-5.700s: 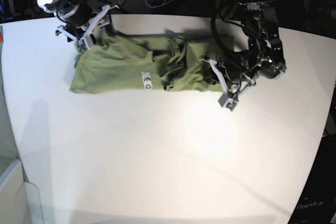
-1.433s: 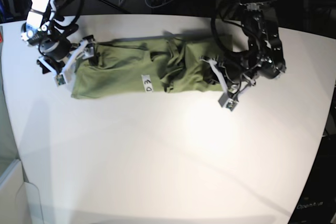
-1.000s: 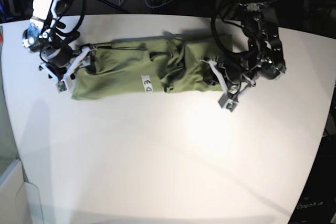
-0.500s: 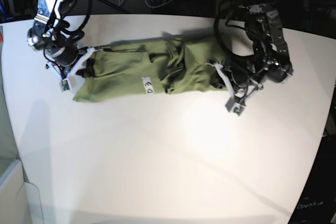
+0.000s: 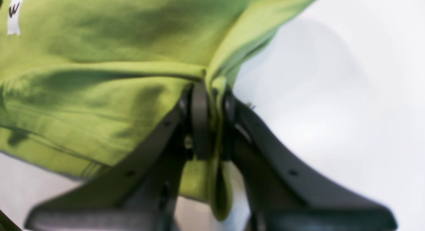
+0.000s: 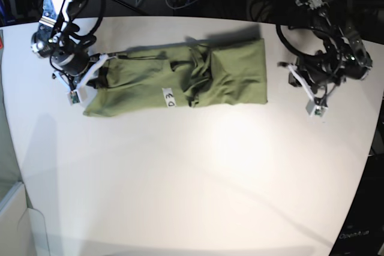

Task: Fold the T-shirt properly
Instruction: 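Release the left gripper and move it to the strip's other end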

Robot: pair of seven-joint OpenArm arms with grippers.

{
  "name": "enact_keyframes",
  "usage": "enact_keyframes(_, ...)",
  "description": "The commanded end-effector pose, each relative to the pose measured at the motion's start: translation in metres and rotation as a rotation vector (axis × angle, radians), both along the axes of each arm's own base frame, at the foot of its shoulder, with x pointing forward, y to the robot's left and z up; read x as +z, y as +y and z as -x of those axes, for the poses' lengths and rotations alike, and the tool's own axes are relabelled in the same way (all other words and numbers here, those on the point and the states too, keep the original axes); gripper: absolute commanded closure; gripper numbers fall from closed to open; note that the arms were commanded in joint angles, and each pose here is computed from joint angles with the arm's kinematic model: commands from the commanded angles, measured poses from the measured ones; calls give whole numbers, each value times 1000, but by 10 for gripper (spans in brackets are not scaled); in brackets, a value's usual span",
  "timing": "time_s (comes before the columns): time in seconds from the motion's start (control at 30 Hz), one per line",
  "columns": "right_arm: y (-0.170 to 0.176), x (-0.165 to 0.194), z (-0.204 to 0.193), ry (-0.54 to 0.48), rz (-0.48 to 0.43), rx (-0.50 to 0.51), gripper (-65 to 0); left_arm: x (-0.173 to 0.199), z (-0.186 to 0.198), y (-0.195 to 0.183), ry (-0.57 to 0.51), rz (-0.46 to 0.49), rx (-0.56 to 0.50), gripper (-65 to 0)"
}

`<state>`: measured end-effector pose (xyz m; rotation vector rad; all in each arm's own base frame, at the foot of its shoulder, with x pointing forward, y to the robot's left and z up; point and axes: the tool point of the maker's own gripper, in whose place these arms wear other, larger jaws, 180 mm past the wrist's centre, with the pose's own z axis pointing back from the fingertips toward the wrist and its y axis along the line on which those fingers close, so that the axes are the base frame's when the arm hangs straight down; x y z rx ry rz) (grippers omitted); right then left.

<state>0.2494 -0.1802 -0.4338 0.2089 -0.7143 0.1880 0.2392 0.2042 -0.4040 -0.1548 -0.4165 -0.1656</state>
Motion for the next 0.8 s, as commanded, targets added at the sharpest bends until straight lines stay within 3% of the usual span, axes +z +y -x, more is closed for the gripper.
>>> enact_keyframes(0.0, -4, 0, 1, 14, 24, 6, -3, -2, -4, -2, 2, 10, 0, -42)
enact_keyframes(0.23, -3, 2, -1, 7, 27, 10, -3, -46, 11, -28, 159, 97, 2, -42)
enact_keyframes(0.53, -4, 63, -1, -141, 137, 46, -3, -61, -1, -44, 203, 171, -7, -42)
enact_keyframes(0.77, 28, 71, 8, -137, 135, 133, -3, -60, -11, -61, 199, 214, -18, -42)
